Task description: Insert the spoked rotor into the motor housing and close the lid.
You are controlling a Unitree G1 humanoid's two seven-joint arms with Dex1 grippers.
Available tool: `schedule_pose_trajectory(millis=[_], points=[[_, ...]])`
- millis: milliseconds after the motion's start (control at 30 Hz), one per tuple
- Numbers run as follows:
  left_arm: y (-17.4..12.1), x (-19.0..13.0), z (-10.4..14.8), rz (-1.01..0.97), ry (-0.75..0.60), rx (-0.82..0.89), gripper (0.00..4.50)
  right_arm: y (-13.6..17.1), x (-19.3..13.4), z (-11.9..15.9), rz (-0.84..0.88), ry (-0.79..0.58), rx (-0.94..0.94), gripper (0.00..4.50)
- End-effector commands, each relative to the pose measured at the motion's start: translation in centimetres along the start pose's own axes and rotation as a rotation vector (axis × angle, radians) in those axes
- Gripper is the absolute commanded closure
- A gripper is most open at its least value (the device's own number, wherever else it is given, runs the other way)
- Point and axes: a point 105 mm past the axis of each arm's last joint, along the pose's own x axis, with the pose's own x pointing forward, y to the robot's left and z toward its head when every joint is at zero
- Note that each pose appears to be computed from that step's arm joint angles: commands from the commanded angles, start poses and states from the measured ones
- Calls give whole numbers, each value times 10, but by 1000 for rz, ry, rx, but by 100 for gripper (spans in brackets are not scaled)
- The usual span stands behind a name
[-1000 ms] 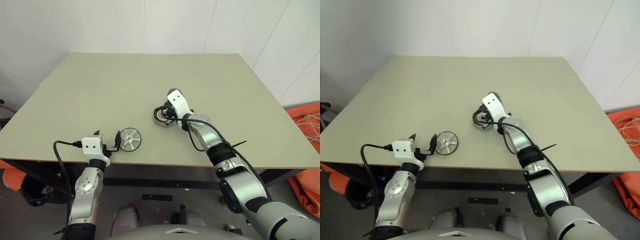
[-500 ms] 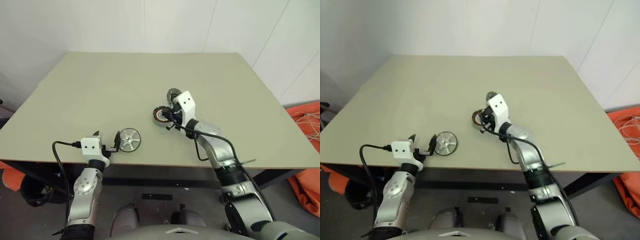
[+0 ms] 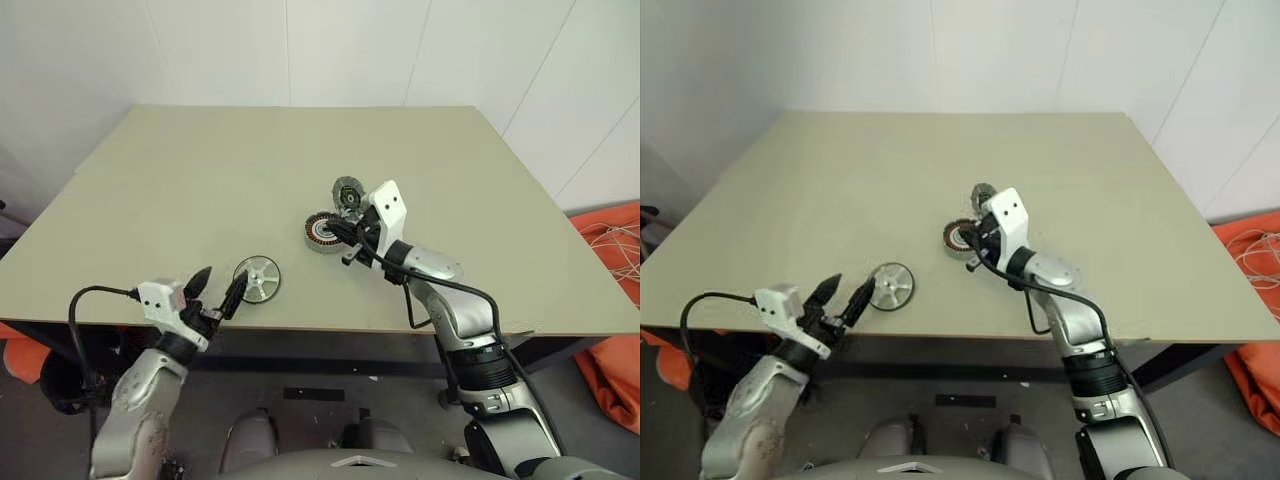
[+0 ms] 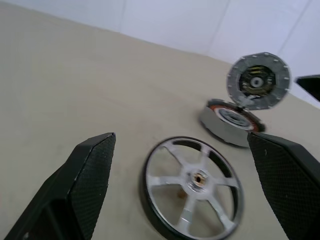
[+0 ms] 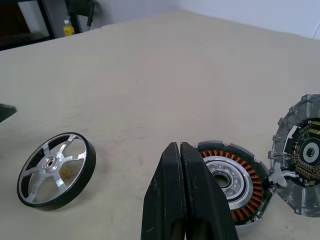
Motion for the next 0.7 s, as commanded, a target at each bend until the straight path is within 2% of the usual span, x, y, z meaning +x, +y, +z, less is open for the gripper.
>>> schedule_pose_trajectory(millis=[33,133,300,433,533,700], points=[[-18,-1,12,-69,4,-96,0,-1,1,13,1,-45,-18,449],[-21,4,14,-45,21,-189,0,-1,1,13,-2,-44,-16,449],[-18,18,7,17,100,-244,0,0,-1,13,-3,-45,-9,449],[-17,23,10,29,109,-305,0,8,-6,22,45,-90,40,449],[-15,21,9,43,125,-380,0,16,-15,26,113,-99,70,449],[-5,11,3,98,160,-494,0,14,-23,22,118,-75,75,449]])
